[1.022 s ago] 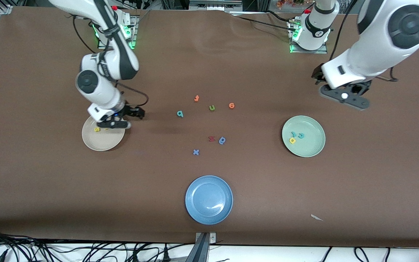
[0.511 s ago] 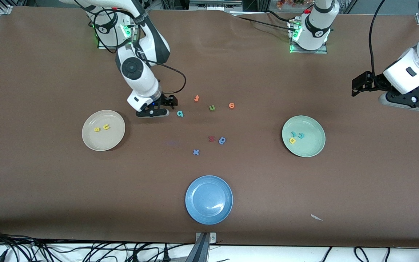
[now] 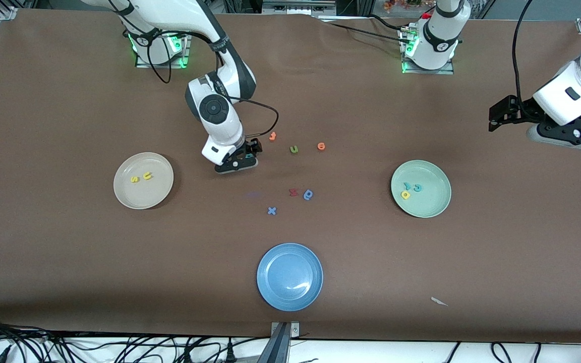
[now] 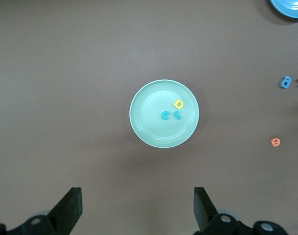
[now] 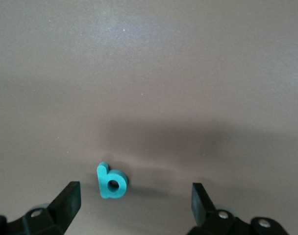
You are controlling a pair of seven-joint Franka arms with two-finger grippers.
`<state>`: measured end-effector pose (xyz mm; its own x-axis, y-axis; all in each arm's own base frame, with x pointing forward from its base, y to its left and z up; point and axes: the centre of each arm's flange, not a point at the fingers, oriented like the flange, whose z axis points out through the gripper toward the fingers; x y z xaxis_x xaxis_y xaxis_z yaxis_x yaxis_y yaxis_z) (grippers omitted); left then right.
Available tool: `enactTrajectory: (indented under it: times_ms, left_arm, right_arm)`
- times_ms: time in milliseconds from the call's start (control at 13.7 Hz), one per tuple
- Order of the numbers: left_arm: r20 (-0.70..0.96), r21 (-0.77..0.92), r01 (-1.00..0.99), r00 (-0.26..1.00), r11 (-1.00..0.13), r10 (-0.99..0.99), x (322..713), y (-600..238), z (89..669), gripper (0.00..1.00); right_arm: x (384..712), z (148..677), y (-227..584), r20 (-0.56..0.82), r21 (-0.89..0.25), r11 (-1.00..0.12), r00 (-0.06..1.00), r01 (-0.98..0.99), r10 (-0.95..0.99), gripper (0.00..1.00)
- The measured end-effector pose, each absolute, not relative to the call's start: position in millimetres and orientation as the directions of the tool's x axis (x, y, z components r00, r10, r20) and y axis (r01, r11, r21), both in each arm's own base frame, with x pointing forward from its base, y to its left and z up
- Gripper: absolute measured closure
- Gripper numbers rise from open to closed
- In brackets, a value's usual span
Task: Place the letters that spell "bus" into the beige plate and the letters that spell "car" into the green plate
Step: 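Lower the right gripper and grasp the teal b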
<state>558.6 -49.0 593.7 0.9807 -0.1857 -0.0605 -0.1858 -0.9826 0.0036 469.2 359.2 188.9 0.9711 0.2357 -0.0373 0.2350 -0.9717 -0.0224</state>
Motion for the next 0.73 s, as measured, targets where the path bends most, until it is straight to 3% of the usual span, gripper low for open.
enactTrajectory:
  times_ms: [438,730]
  left_arm:
    - [-0.082,0.006,-0.207,0.975,-0.978,-0.207,548,-60,604,0.00]
    - [-0.060,0.004,-0.199,0.978,-0.980,-0.198,549,-55,616,0.00]
  right_arm:
    - [456,173,371,-0.060,-0.007,-0.963,0.961,0.269,0.269,0.05]
    - [455,171,372,-0.062,-0.004,-0.962,0.961,0.271,0.271,0.27]
